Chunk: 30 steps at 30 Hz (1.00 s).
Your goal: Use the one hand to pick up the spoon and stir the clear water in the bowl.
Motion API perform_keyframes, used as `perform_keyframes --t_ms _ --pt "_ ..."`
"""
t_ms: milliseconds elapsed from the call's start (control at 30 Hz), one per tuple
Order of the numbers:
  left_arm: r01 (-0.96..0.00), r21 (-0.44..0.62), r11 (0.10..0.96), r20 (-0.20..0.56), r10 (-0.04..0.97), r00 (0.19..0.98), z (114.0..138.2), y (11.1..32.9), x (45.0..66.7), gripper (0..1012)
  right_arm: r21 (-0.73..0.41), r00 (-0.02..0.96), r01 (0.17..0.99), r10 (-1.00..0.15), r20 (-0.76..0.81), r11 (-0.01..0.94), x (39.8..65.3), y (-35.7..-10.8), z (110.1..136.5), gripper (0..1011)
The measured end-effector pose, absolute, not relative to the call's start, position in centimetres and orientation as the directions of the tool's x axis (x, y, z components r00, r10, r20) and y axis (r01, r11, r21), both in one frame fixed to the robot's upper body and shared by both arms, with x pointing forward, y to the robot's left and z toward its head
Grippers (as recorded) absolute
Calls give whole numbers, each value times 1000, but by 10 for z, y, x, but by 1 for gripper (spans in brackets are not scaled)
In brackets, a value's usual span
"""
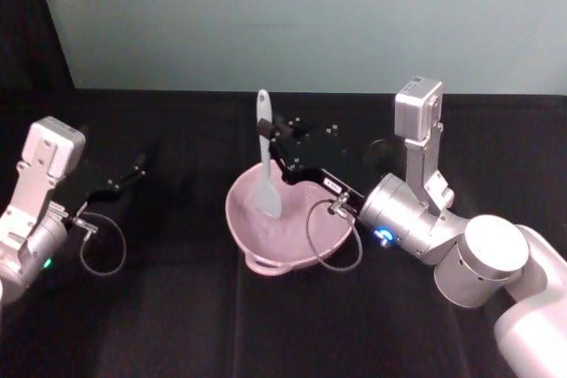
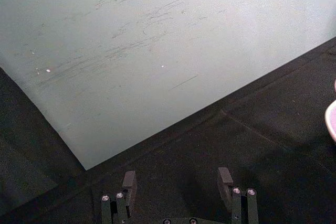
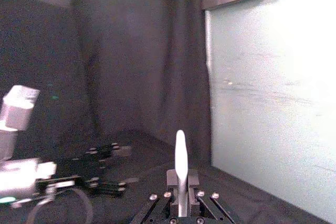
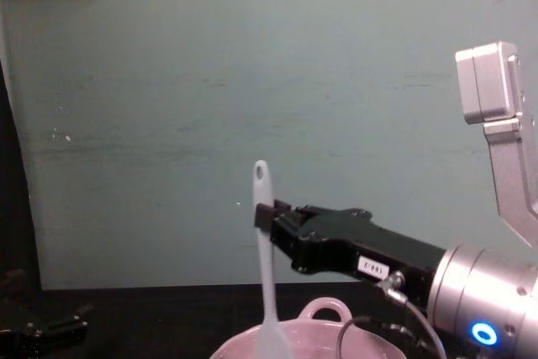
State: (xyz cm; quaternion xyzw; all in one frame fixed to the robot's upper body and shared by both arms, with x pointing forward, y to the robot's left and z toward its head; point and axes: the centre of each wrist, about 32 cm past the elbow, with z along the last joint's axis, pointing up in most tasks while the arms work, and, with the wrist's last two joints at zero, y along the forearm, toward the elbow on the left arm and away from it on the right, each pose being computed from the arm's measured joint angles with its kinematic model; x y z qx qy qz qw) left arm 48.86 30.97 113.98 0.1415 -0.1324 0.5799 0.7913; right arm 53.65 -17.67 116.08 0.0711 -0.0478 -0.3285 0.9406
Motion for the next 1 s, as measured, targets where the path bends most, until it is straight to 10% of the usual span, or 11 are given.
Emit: perform_keyframes --t_ms 400,1000 --pt "-955 70 287 374 880 292 1140 310 489 1011 175 702 687 -706 94 706 552 -200 1161 111" --pt "-955 70 287 374 880 292 1140 310 489 1011 148 760 635 -647 54 758 507 -215 1165 111"
